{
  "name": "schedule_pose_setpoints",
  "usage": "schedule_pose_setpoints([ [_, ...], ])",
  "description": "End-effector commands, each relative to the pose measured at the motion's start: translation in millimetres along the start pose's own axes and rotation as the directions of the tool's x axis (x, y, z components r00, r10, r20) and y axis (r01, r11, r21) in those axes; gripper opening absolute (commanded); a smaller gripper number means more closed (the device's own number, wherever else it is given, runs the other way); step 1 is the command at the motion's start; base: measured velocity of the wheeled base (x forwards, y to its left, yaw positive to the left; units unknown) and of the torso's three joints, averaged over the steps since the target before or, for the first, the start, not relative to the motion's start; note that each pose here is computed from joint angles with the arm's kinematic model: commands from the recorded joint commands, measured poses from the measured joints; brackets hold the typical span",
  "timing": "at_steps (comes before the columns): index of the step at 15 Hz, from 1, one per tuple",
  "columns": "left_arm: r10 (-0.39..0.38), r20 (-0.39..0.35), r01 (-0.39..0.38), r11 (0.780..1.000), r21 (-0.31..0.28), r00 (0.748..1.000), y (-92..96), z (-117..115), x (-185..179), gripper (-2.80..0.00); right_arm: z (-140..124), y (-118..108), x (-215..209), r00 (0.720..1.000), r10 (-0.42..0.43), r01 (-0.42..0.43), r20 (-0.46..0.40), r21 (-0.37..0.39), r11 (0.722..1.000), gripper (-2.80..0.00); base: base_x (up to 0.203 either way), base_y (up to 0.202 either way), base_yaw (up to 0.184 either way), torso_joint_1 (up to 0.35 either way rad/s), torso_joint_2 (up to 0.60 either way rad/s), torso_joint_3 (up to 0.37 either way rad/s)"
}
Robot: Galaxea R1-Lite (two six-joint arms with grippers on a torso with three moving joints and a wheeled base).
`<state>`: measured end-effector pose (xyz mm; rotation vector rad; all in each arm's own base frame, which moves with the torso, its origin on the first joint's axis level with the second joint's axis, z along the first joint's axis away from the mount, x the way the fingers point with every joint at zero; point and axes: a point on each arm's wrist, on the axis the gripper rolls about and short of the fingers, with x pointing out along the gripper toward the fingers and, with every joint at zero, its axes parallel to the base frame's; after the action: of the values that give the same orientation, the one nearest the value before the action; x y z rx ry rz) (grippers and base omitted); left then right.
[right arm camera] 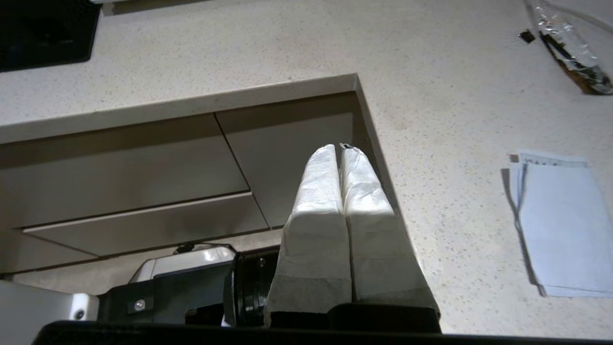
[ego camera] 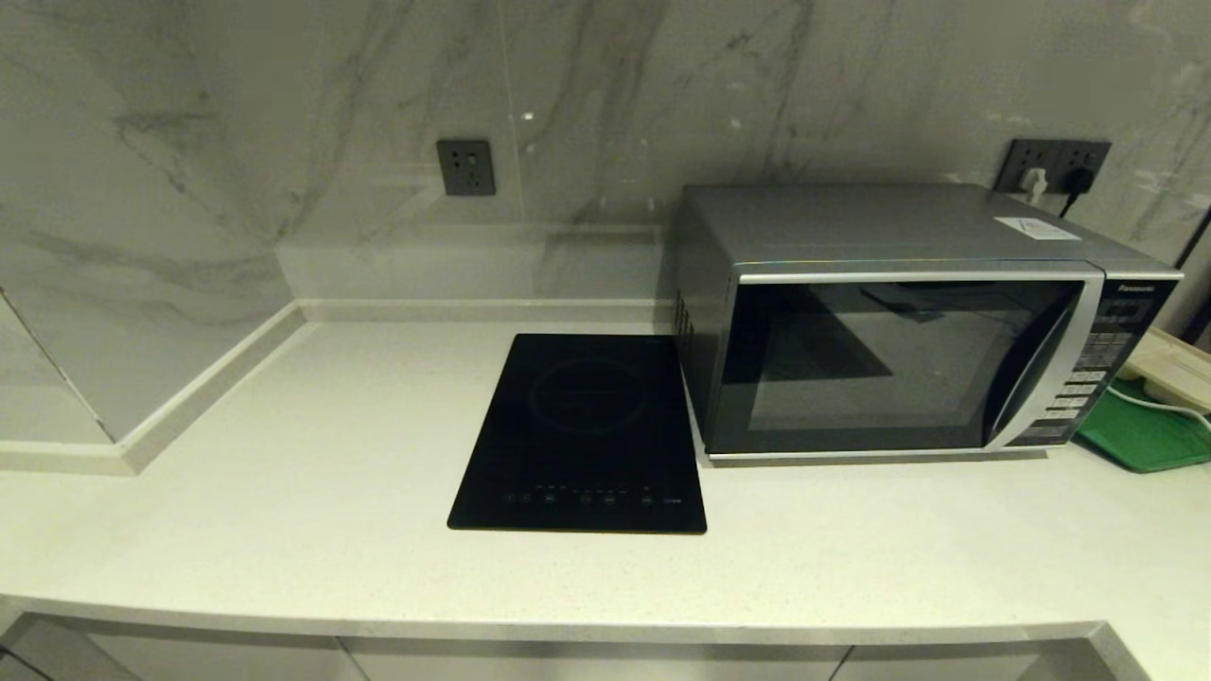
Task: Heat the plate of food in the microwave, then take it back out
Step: Open the microwave oven
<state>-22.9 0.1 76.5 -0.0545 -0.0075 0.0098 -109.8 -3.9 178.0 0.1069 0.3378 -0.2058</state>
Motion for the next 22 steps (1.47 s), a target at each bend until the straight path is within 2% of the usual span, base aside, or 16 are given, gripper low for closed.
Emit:
schedule_pose_setpoints([
  [1,0.001,0.001,-0.001,1.0,0.0,1.0,0.0,0.0,0.0,-2.8,-31.1,2.2,30.8,0.999,0.032,-0.032,0.005,-0.047,0.998,-2.8,0.0,0.0,0.0,0.0,0.0,0.0],
  [2,0.001,0.001,-0.001,1.0,0.0,1.0,0.0,0.0,0.0,-2.8,-40.2,4.5,48.5,0.998,0.054,-0.051,0.028,-0.071,0.996,-2.8,0.0,0.0,0.0,0.0,0.0,0.0],
  [4,0.001,0.001,-0.001,1.0,-0.001,1.0,0.0,0.0,0.0,-2.8,-52.1,9.7,82.5,0.985,0.092,-0.077,0.146,-0.106,0.991,-2.8,0.0,0.0,0.0,0.0,0.0,0.0],
  [6,0.001,0.001,-0.001,1.0,-0.001,1.0,0.0,0.0,0.0,-2.8,-60.6,13.0,103.8,0.954,0.131,-0.092,0.269,-0.152,0.984,-2.8,0.0,0.0,0.0,0.0,0.0,0.0],
  [7,0.001,0.001,-0.001,1.0,-0.001,1.0,0.0,0.0,0.0,-2.8,-61.1,13.8,106.0,0.942,0.151,-0.103,0.3,-0.17,0.98,-2.8,0.0,0.0,0.0,0.0,0.0,0.0],
  [9,0.001,0.001,-0.001,1.0,0.0,1.0,0.0,0.0,0.0,-2.8,-67.9,14.4,108.5,0.949,0.198,-0.155,0.246,-0.184,0.971,-2.8,0.0,0.0,0.0,0.0,0.0,0.0],
  [11,0.001,0.001,-0.001,1.0,0.0,1.0,0.0,0.0,0.0,-2.8,-70.0,13.7,107.7,0.961,0.184,-0.167,0.208,-0.099,0.981,-2.8,0.0,0.0,0.0,0.0,0.0,0.0],
  [22,0.001,0.001,-0.001,1.0,0.0,1.0,0.0,0.0,0.0,-2.8,-69.8,13.6,107.6,0.961,0.181,-0.165,0.21,-0.094,0.982,-2.8,0.0,0.0,0.0,0.0,0.0,0.0],
])
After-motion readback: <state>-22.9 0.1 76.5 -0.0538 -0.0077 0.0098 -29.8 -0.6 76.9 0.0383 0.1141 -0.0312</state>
